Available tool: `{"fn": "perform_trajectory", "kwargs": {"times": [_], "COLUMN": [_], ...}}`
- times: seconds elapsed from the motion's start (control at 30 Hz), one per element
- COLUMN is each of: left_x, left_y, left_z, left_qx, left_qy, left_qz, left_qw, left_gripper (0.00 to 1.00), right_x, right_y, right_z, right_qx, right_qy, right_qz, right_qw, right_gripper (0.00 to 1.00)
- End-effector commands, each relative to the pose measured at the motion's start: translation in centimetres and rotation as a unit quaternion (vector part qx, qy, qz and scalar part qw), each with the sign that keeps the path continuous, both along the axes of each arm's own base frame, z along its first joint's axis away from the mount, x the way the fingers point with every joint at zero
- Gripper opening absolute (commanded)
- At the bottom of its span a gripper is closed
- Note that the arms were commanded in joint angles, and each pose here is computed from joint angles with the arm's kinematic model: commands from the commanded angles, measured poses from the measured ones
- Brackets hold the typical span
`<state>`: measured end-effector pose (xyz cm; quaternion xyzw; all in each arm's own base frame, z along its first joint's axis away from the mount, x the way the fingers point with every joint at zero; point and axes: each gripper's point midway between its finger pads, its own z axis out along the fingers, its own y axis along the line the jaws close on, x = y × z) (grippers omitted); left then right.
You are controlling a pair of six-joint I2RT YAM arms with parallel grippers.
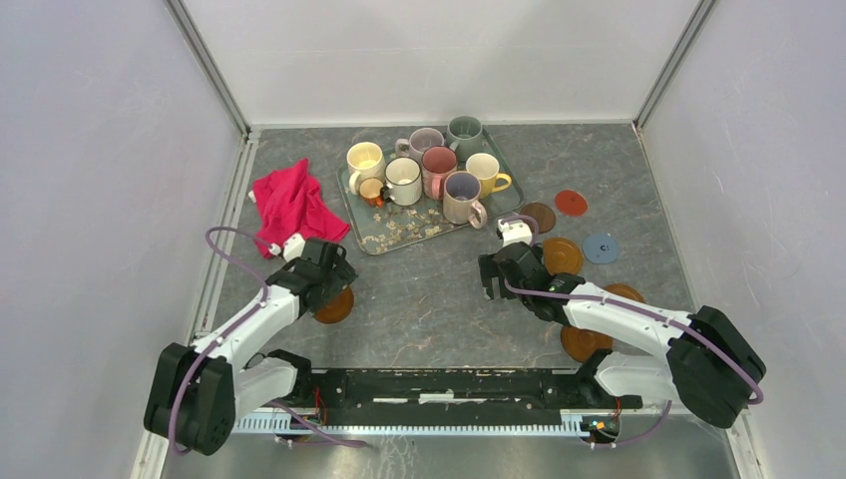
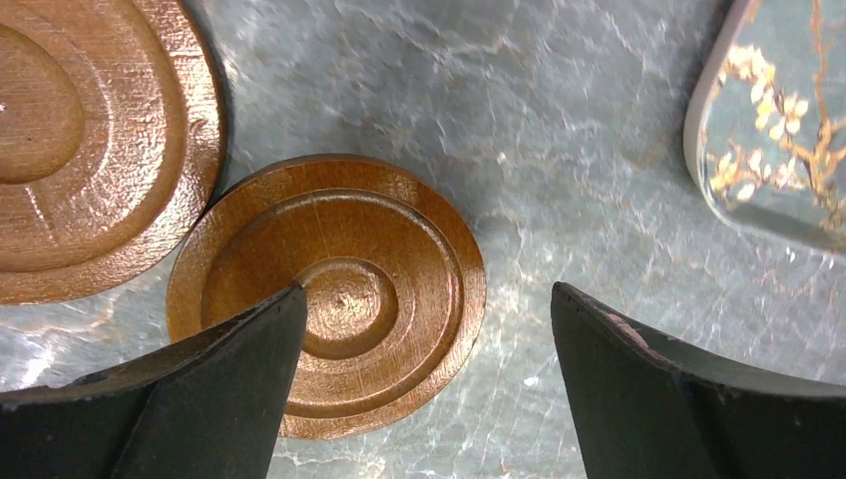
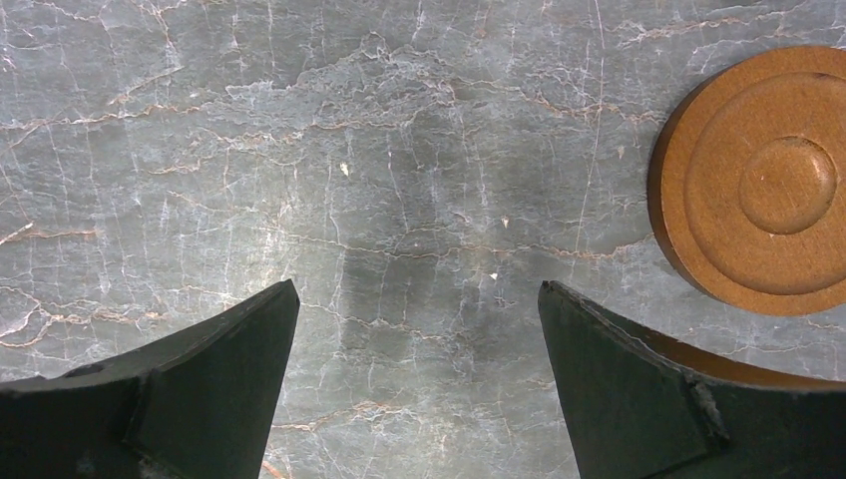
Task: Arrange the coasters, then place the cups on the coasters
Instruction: Move the coaster to the corner of the board.
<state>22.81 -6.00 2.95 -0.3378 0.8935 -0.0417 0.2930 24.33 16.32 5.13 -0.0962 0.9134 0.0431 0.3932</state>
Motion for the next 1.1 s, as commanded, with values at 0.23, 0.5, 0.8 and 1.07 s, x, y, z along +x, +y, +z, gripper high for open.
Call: {"fn": "perform_trajectory", "kwargs": {"times": [0.23, 0.5, 0.8, 1.07], "left_x": [-0.6, -0.7, -1.6, -2.0], "left_y": [5.5, 6.3, 1.9, -0.1], "left_z": [-1.8, -1.2, -1.6, -2.0], "left_qx": [0.042, 0.03, 0.01, 0.005], "left_qy": [0.059, 0.056, 0.058, 0.06], "left_qz": [0.069, 0.069, 0.011, -0.01], "left_qw": [0.995, 0.996, 0.998, 0.998], "left_gripper": [1.0, 1.0, 1.0, 1.0], "right_x": [0.7, 0.8, 0.9, 0.8], "right_y": [0.1, -0.1, -0.5, -0.6], "right_z": [1.1, 1.1, 1.1, 1.0], "right_qx": [0.005, 0.001, 0.001, 0.003], "right_qy": [-0.018, -0.018, -0.02, -0.019], "right_qz": [0.003, 0.004, -0.006, -0.008], "right_qw": [1.0, 1.0, 1.0, 1.0], "right_gripper": [0.98, 0.98, 0.98, 0.98]}}
